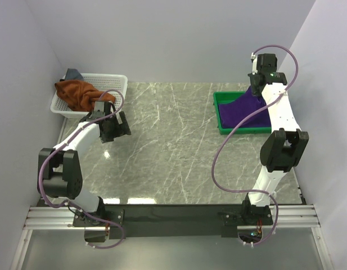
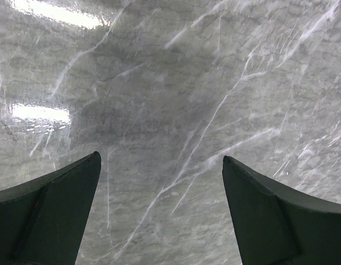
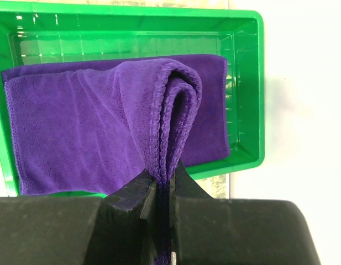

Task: Fold and stack the towels
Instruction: Neatly place the folded towel into the bin

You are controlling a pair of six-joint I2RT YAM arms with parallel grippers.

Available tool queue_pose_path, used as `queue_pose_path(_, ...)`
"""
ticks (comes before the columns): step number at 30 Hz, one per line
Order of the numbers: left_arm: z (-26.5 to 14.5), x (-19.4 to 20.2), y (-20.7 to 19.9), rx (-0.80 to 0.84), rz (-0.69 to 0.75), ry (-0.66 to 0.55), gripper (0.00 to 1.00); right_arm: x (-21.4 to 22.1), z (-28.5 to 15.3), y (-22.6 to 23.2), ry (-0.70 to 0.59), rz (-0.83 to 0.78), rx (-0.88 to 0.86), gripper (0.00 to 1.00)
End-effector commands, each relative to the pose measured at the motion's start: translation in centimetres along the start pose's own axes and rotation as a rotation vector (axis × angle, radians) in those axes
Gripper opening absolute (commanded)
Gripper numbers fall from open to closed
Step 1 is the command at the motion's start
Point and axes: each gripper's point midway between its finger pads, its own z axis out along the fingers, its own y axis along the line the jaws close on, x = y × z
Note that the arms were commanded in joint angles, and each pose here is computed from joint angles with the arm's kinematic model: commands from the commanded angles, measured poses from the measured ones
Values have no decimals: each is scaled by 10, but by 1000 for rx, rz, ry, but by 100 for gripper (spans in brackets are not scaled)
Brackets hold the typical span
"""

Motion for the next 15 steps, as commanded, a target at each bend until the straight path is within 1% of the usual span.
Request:
queue_pose_path(1,-3,-12,-9,33,4,-26,97,-15,-16,-15,-66,15,36,0)
queue_pose_path(8,-3,-12,-9,36,4,-25,97,-3,2,-11,-38,21,54,0)
queue_pose_path(15,-4,-12,-10,41,5,-25,97,15,33,-7,6,13,91,1)
